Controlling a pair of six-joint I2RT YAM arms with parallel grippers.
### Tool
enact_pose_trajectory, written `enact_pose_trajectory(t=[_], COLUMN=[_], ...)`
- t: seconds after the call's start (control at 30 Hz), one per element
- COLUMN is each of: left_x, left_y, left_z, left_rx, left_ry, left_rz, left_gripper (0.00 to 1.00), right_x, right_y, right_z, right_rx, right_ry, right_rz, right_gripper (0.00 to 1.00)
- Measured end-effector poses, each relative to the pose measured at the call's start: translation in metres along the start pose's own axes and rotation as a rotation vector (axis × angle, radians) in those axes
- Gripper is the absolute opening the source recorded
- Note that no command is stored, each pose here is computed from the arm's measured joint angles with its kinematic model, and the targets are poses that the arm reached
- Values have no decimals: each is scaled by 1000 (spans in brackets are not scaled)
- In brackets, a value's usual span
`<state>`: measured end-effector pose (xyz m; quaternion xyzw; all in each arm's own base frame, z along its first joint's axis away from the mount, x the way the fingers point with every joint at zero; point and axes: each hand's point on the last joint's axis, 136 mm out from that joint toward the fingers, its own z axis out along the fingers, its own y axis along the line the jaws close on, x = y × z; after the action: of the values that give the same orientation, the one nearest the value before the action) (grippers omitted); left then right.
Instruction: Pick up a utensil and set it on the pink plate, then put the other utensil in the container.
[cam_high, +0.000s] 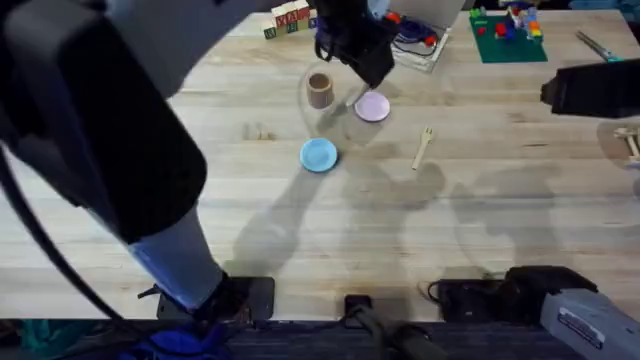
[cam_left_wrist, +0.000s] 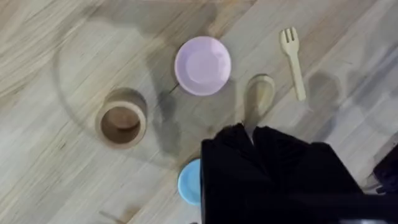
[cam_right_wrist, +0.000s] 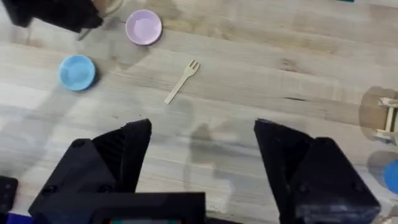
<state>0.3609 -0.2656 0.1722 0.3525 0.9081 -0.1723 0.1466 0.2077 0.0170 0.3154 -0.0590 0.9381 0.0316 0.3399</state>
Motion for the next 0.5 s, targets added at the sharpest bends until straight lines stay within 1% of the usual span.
enact_pose_trajectory(t=[0.2,0.3,0.5], left_x=[-6,-5,-4], left_y=[-7,-5,3], left_z=[18,27,54], left_rx=[15,18,27], left_ry=[1,12,45], left_rz=[22,19,2], left_gripper=[39,39,39], right_x=[0,0,-4], right_y=[0,0,0], right_z=[0,0,0], right_rx=[0,0,1], right_ry=[0,-2,-17], right_rz=[0,0,-2], right_gripper=[996,996,996])
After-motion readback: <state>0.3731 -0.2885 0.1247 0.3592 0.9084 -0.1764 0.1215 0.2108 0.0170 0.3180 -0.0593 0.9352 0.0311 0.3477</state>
